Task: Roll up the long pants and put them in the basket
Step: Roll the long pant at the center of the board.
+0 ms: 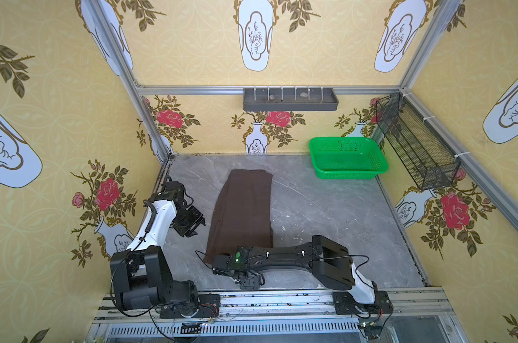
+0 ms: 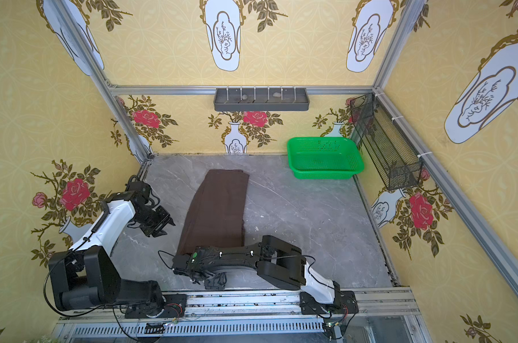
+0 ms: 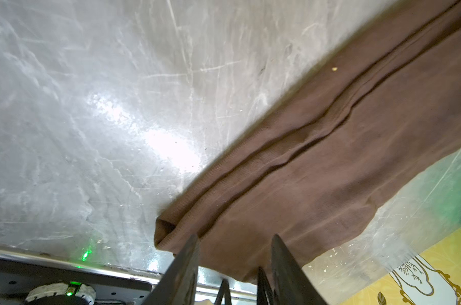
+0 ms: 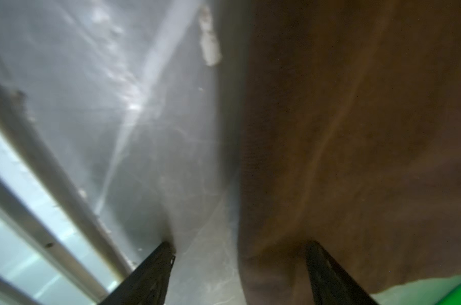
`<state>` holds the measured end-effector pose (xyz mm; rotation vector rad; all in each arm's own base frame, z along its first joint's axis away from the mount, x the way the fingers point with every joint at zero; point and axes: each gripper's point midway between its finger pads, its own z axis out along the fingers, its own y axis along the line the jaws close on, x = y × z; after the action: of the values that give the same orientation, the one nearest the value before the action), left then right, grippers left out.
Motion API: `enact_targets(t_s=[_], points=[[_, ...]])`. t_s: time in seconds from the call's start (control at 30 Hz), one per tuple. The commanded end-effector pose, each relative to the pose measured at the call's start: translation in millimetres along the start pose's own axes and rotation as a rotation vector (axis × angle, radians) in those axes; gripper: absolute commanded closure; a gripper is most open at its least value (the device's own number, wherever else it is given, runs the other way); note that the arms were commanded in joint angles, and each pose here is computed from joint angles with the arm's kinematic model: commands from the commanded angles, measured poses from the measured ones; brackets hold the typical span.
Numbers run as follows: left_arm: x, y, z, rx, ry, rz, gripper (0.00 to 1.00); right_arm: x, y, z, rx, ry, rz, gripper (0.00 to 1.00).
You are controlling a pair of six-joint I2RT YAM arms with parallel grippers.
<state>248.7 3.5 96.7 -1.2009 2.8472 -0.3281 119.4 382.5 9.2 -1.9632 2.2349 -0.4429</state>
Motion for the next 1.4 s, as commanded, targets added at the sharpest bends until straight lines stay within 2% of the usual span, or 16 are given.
enact_targets(t_s=[0.0,0.07,0.17,0.33,0.47,0.6,0.77,0.9,1.03,1.17,1.37], points=[[3,0,2,0.016,0.017,0.043,0.55,3,-31,35,0.212,0.032,-0.048,0.28],[4,1,3,0.014,0.019,0.058,0.55,6,-44,43,0.265,0.019,-0.055,0.34],[2,0,3,0.019,0.026,0.069,0.55,11,-56,53,0.268,-0.002,-0.049,0.41],[-9,-2,-8,0.027,0.002,0.085,0.55,13,-67,55,0.252,-0.007,-0.013,0.72],[-16,-3,-10,0.029,-0.002,0.089,0.56,7,-59,45,0.206,-0.016,0.000,0.84],[-22,-4,-9,0.034,-0.002,0.084,0.56,-1,-37,23,0.079,-0.024,0.031,0.87],[-32,-7,-9,0.050,-0.007,0.073,0.56,-14,-4,-24,-0.209,-0.042,0.060,0.89],[-38,-6,-8,0.054,-0.008,0.063,0.56,-16,-5,-46,-0.381,-0.049,0.123,0.93],[-43,-5,-11,0.062,-0.013,0.056,0.56,-19,-25,-53,-0.566,-0.073,0.231,0.94],[-48,-5,-15,0.063,-0.014,0.061,0.56,-23,-42,-48,-0.777,-0.081,0.298,0.89],[-50,-11,-24,0.081,-0.011,0.069,0.56,-27,-76,-27,-0.899,-0.106,0.388,0.82]])
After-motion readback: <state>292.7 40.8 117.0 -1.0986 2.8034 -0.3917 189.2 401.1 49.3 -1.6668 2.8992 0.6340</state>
